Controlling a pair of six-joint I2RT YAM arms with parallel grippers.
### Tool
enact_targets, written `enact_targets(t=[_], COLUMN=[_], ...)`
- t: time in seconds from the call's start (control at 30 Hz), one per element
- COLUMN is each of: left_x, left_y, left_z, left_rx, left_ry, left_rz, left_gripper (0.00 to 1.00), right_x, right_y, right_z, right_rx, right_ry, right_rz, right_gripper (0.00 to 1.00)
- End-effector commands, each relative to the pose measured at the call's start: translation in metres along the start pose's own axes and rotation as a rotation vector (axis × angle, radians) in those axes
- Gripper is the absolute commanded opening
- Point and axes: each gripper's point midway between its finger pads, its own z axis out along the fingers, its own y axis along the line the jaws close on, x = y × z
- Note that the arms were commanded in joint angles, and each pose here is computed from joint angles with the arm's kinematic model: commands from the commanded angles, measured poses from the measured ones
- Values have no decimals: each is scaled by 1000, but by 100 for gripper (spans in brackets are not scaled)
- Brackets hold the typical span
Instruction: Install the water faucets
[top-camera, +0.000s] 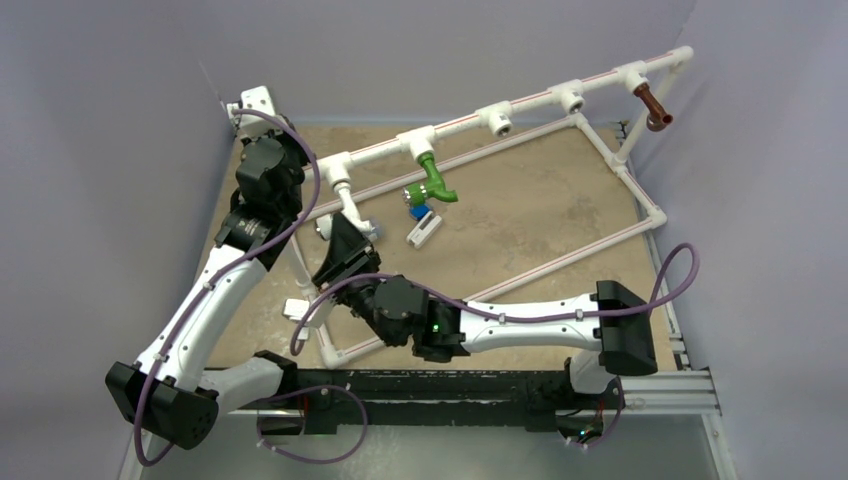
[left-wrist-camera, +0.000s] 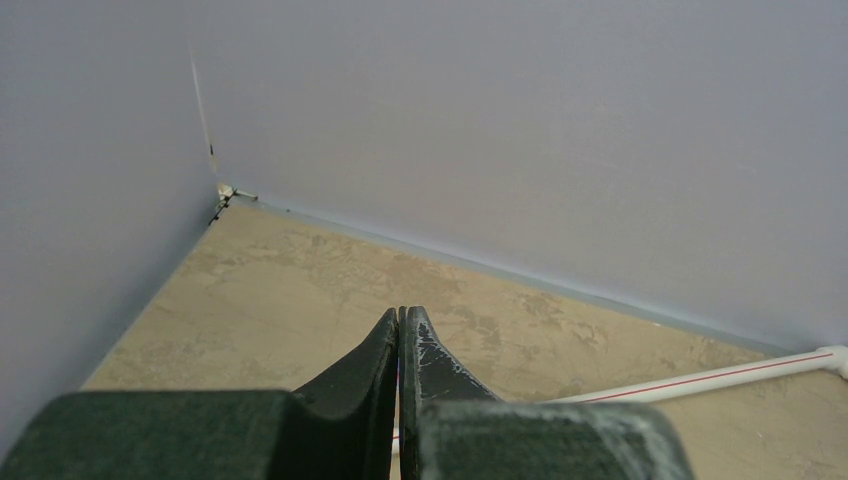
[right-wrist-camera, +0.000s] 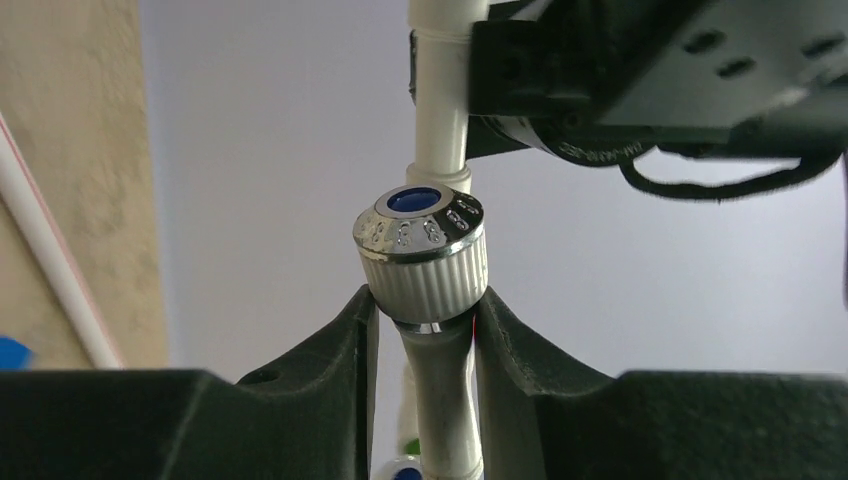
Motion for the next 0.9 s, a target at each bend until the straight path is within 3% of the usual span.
enact_targets(t=[0.0,0.4,0.6,0.87], left_x=[97,96,96,97], left_y=[8,9,8,7], left_z=[-6,-5,-6,-6], left_rx=[7,7,9,15], left_ry=[289,289,288,292], left_rz=[173,174,171,168], left_gripper=[0,0,0,0], right_x=[21,-15,5,28], right_y=[-49,-48,-50,-25], right_z=[-6,-20,-33,-39], right_rx=[181,326,436,412], right_ry=[18,-315,-400,-528], right_rz=[477,1816,2450,3093], right_gripper=[0,0,0,0])
